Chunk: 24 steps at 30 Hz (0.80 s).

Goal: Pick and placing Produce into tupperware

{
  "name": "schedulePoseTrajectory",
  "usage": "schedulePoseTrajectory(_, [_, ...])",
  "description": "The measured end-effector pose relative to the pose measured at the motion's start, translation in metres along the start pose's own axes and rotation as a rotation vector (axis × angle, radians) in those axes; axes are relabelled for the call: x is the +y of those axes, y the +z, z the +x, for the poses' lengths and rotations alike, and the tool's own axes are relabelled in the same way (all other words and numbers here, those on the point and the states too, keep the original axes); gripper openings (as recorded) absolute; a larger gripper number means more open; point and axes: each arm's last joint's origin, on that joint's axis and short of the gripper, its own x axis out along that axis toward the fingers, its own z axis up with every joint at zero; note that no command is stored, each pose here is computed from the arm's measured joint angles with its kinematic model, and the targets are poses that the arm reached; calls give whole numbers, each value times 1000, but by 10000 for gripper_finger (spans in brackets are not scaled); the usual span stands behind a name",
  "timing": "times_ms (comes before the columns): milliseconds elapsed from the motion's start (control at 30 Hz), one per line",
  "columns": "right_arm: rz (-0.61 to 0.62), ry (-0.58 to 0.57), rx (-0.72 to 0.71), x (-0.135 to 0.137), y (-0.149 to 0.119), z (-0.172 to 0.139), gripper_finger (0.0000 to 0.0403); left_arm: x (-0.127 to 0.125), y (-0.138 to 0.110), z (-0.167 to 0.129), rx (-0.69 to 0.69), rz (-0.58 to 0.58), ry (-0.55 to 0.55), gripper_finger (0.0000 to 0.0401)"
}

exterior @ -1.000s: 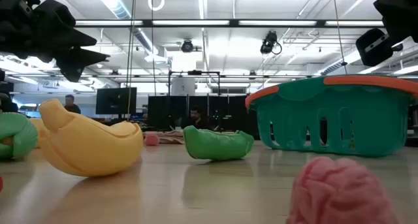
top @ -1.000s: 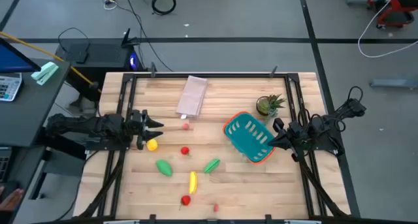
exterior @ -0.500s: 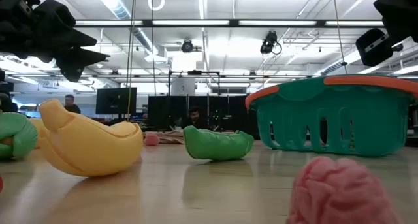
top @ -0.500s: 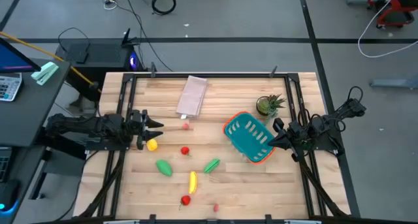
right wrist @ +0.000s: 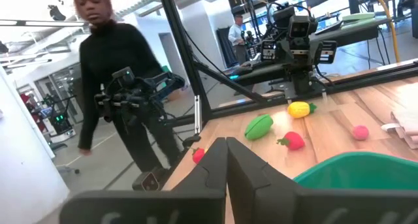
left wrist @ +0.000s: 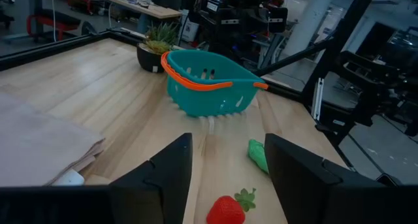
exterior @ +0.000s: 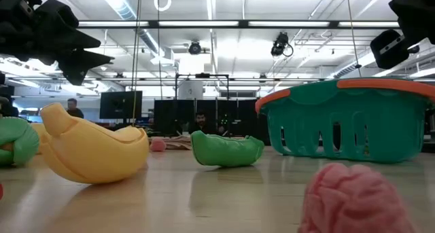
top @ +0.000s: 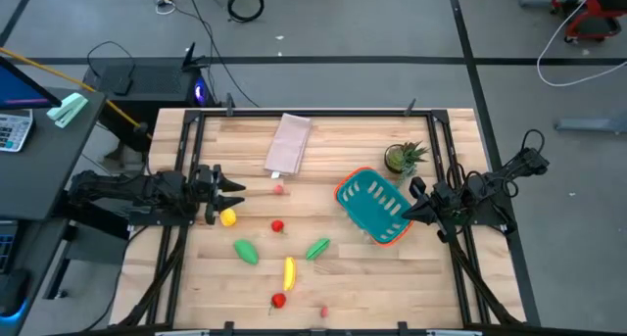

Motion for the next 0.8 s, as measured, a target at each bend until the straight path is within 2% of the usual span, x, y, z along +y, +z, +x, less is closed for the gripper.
schedulePoseTrajectory(367, [0,0,0,0,0,0,8,0,0,0,-1,0,0,195])
schedulePoseTrajectory(467, [0,1,1,0,0,0,8,-2,5,0,-54,1,-19,195])
schedulePoseTrajectory(633, [0,0,0,0,0,0,8,-5,15,-1,-153,-152,-67,200])
schedulePoseTrajectory(800, [0,0,0,0,0,0,8,-9,25,-4,-249,-228,-117,199])
